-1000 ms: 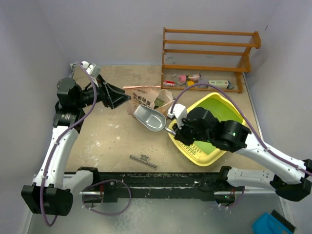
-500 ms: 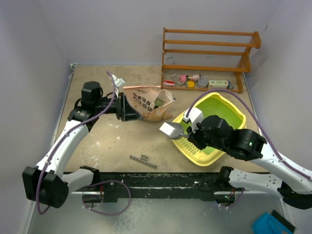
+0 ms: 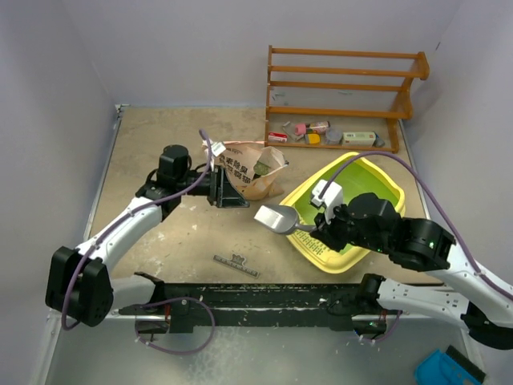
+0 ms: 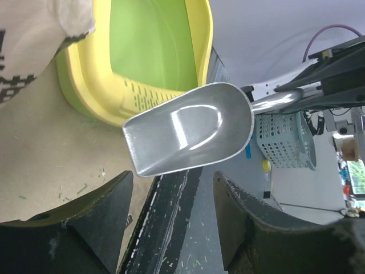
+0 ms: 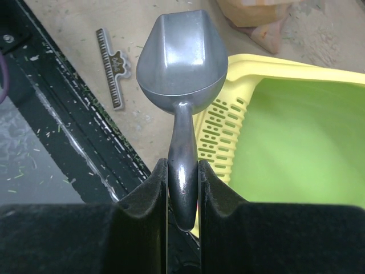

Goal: Fill the litter box with clean litter

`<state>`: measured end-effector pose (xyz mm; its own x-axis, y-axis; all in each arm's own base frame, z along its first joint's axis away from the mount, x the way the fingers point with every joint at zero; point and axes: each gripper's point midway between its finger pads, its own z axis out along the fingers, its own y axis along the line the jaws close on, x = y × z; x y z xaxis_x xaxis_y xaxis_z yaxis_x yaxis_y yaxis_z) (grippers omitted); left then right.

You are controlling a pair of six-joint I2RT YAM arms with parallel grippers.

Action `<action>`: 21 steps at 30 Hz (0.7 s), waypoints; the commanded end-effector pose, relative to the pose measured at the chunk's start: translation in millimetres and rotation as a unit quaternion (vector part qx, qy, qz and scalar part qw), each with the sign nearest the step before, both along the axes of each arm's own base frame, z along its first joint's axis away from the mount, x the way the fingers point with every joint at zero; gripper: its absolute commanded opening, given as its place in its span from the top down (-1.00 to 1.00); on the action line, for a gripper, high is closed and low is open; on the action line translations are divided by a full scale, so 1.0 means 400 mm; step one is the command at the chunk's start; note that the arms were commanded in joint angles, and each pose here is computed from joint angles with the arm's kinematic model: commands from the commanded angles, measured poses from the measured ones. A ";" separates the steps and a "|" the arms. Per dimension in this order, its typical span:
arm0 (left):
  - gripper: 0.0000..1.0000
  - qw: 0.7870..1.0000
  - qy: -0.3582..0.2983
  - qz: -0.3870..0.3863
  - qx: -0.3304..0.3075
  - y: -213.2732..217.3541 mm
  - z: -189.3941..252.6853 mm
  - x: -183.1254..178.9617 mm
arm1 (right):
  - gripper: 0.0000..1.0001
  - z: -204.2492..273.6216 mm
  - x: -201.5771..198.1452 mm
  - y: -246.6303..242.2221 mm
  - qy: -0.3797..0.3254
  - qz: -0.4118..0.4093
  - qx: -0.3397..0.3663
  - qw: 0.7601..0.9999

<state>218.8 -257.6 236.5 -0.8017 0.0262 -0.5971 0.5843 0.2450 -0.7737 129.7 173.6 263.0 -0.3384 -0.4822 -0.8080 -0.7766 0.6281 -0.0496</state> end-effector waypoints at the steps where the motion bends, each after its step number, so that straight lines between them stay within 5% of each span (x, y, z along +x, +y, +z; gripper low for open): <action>1: -0.25 0.999 0.003 -0.021 -0.028 -0.028 -0.014 -0.002 | 1.00 0.097 -0.021 0.034 -0.035 0.053 0.063 0.996; 21: -0.12 0.997 0.038 -0.056 -0.041 -0.079 -0.050 -0.022 | 1.00 0.151 0.006 0.049 -0.075 0.054 0.076 0.993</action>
<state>214.6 -284.5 210.1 -0.8571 0.0588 -0.5117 0.5140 0.1608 -0.8426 125.4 185.3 283.5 -0.2421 -0.4837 -0.8411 -0.8376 0.5418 -0.0705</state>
